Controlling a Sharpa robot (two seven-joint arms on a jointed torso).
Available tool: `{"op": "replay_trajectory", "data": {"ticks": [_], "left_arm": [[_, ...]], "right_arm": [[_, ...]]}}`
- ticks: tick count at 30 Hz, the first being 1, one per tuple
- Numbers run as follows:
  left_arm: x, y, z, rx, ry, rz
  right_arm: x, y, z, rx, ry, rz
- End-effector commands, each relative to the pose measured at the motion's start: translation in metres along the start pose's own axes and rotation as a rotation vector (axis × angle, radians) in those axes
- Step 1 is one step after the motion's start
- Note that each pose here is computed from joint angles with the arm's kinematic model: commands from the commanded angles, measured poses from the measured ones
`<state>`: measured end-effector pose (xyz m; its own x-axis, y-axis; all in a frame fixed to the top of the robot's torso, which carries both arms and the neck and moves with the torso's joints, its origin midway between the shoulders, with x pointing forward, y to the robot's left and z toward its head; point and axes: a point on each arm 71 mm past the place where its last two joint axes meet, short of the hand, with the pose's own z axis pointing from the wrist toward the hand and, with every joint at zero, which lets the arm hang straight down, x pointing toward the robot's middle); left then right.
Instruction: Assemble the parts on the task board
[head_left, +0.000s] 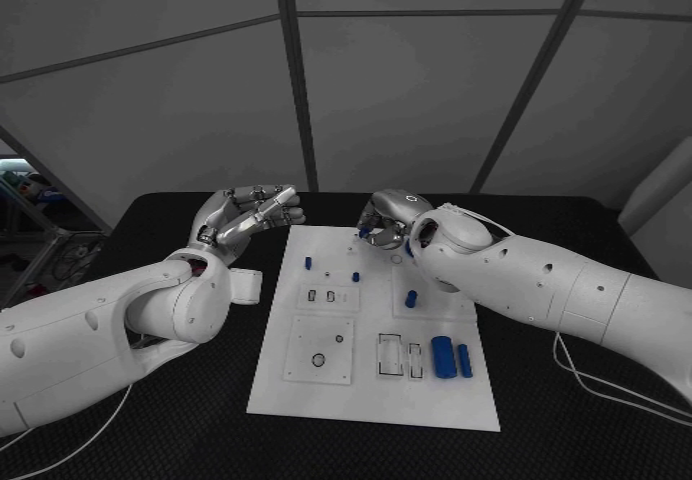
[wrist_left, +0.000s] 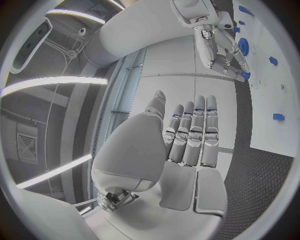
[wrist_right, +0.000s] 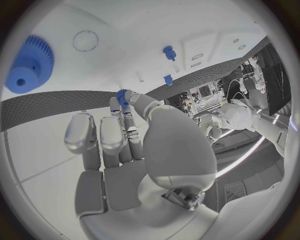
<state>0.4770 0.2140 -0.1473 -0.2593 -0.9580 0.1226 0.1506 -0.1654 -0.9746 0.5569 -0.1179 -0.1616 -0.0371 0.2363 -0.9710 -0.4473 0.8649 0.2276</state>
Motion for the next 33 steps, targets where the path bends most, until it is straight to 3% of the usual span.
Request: {"op": "replay_trajectory", "data": {"ticks": [1, 33], "left_arm": [[0.0020, -0.0014, 0.0009, 0.006, 0.014, -0.007], [0.0058, -0.0022, 0.0024, 0.005, 0.023, -0.011]], "right_arm": [[-0.003, 0.002, 0.002, -0.010, -0.031, 0.004], [0.010, 0.001, 0.019, 0.017, 0.020, -0.022]]}}
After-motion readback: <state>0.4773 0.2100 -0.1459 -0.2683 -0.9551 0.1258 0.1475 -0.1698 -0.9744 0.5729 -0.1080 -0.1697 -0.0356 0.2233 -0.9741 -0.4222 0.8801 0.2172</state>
